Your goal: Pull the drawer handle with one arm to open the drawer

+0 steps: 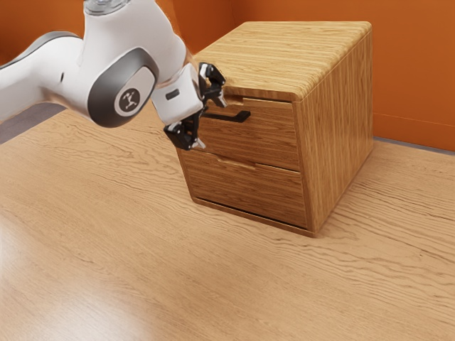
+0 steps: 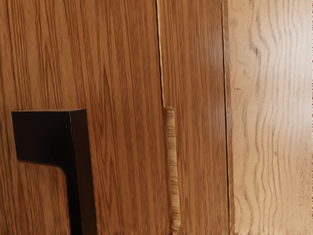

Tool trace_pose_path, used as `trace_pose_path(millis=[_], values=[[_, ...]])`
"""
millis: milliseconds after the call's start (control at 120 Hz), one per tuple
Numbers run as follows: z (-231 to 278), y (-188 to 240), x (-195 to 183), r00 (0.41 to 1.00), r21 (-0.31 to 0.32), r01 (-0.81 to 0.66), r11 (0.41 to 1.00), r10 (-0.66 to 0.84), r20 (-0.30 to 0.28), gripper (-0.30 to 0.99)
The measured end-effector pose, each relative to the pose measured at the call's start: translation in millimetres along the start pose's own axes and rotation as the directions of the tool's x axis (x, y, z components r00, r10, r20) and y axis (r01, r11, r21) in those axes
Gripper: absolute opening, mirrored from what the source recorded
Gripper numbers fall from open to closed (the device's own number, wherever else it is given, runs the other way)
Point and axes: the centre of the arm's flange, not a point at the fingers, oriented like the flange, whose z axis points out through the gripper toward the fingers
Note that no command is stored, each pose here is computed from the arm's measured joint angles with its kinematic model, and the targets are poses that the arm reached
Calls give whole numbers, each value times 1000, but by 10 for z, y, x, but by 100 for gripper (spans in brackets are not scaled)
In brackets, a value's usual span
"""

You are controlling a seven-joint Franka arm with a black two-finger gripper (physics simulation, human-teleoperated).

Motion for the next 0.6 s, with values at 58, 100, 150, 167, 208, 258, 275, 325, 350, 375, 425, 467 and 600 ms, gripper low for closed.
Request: trace_pose_path(millis=[58, 100, 150, 167, 208, 258, 275, 325, 350, 375, 425, 467, 600], values=[[92, 37, -100, 1000, -12, 7, 1000, -7, 9, 67], [127, 45, -167, 1000, -15, 13, 1000, -12, 14, 67], [165, 50, -246, 1000, -17, 19, 1000, -19, 20, 67], [170, 51, -246, 1000, -17, 18, 1000, -18, 20, 68], [183, 88, -246, 1000, -22, 14, 1000, -14, 21, 70], [117, 220, -233, 1000, -29, 7, 1000, -6, 26, 66], [73, 299, -225, 1000, -31, 4, 999, -3, 29, 63], [-35, 605, -226, 999, -46, -3, 999, 5, 42, 76], [-97, 792, -234, 999, -51, -6, 999, 9, 51, 90], [-196, 992, -248, 998, -50, -11, 999, 14, 63, 93], [-659, 1522, -271, 994, -1, -32, 999, 32, 108, 58], [-1155, 1857, -497, 989, 69, 23, 997, -33, 143, 59], [-3304, 2066, -480, 956, 197, 291, 936, -294, -14, 61]])
